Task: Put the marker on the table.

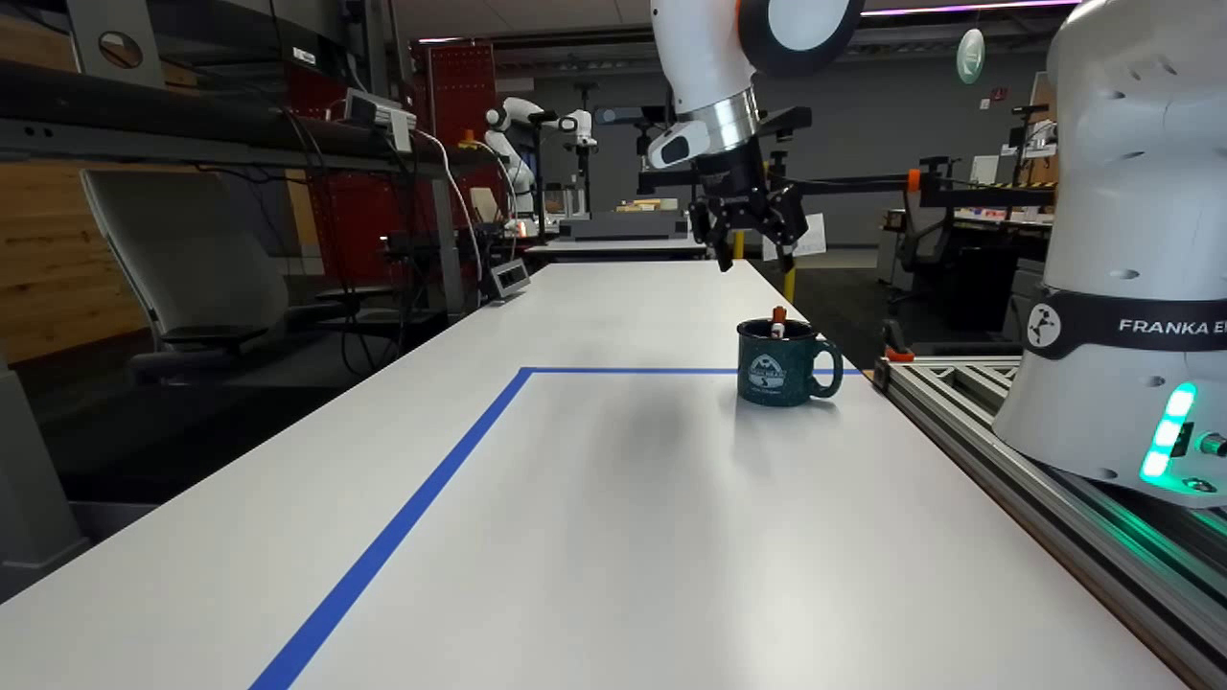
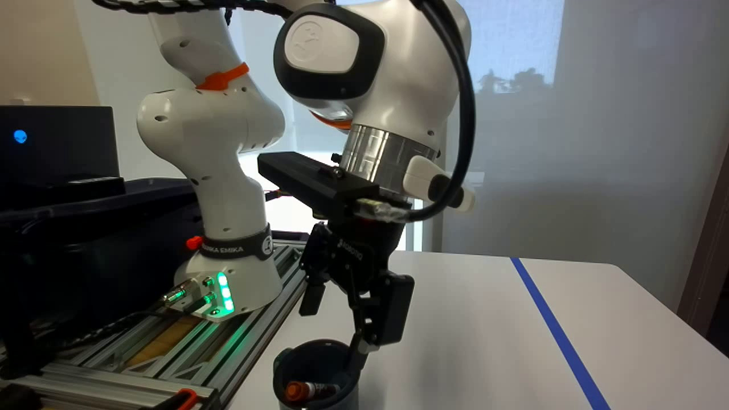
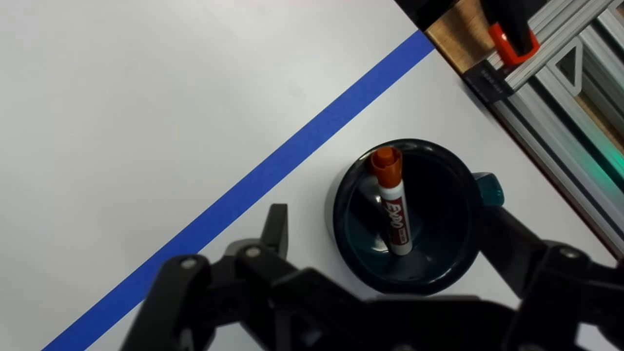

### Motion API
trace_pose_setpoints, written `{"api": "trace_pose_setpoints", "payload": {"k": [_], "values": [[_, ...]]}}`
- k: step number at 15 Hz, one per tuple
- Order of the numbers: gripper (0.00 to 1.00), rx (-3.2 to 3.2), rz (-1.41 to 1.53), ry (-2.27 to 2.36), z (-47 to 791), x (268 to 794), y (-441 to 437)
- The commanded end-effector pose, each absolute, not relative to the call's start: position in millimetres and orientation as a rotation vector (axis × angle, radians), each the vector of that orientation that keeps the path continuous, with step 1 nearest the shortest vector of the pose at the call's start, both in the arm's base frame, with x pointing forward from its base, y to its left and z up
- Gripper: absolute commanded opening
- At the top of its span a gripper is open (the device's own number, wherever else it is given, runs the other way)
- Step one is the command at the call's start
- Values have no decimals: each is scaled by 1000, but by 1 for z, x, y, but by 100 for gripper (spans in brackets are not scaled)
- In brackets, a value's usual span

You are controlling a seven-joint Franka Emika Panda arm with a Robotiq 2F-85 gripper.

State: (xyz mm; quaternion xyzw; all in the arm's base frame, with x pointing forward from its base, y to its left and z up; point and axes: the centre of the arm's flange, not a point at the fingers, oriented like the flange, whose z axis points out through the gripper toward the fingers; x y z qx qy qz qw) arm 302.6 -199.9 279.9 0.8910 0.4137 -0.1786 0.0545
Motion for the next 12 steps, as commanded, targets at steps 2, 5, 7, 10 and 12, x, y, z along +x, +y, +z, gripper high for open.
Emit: {"api": "trace_pose_setpoints", "payload": {"k": [2, 5, 7, 10, 12], "values": [[100, 2698, -536, 1339, 261, 277, -192], [100, 2681, -562, 1384, 252, 272, -192], [100, 2663, -572, 1432, 246, 268, -190], [100, 2626, -574, 1495, 239, 264, -187], [100, 2605, -568, 1520, 237, 263, -185]]}}
